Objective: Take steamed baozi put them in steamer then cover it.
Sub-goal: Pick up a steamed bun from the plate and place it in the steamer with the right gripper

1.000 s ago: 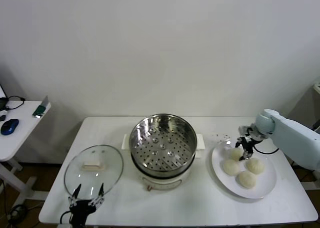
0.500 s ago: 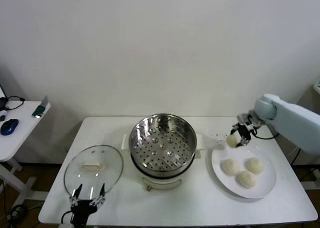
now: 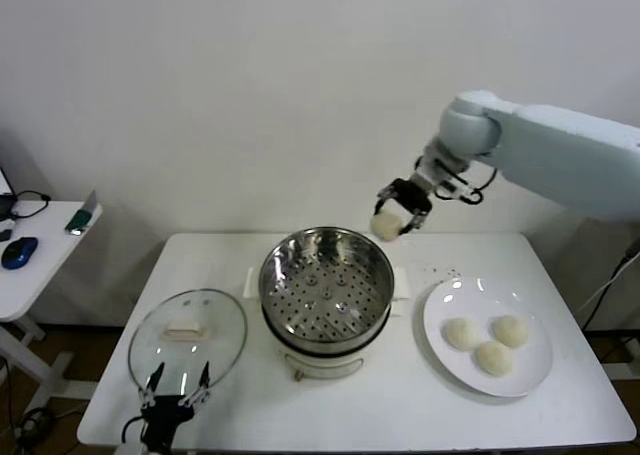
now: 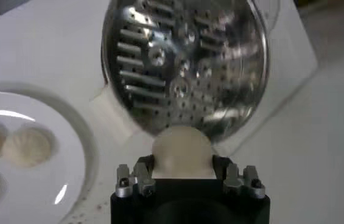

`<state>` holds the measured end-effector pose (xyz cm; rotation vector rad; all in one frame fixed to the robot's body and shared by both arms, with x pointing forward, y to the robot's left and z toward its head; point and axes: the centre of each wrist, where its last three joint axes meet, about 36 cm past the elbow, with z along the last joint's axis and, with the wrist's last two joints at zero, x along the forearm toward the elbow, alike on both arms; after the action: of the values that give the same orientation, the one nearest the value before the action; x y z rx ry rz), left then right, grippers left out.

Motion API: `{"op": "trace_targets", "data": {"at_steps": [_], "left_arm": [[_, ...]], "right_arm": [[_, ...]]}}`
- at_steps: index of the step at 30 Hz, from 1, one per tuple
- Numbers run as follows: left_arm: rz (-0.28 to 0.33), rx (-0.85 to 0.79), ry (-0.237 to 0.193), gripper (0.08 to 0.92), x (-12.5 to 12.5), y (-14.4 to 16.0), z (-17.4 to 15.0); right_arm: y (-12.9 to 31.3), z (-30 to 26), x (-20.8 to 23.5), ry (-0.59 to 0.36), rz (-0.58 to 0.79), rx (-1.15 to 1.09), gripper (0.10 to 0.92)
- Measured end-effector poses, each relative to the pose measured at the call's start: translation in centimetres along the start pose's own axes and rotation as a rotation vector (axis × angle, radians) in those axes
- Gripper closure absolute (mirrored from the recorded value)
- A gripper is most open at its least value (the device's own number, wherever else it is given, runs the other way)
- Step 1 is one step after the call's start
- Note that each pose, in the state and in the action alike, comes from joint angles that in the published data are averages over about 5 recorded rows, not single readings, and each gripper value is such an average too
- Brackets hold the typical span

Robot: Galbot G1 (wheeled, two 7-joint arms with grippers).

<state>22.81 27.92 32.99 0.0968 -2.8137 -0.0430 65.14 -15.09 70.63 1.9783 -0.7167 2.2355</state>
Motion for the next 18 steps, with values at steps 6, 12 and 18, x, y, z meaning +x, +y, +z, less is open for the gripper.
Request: {"op": "trace_targets", "data": {"at_steps": [6, 12, 18], "left_arm": [[-0.002, 0.001, -0.001, 0.177, 0.0, 0.0, 0.1], [-0.002, 0.006, -0.004, 0.177, 0.0, -0.1, 0.1], [-0.004, 0.009, -0.005, 0.177, 0.0, -0.2, 0.2]], "right_arm": [[-3.8, -2.2, -3.7, 0.009, -0.050, 0.195, 0.377], [-5.9, -2.8, -7.3, 0.019, -0.094, 0.298, 0.377], [-7.0, -2.8, -10.3, 0.027, -0.115, 0.345, 0.377]]}}
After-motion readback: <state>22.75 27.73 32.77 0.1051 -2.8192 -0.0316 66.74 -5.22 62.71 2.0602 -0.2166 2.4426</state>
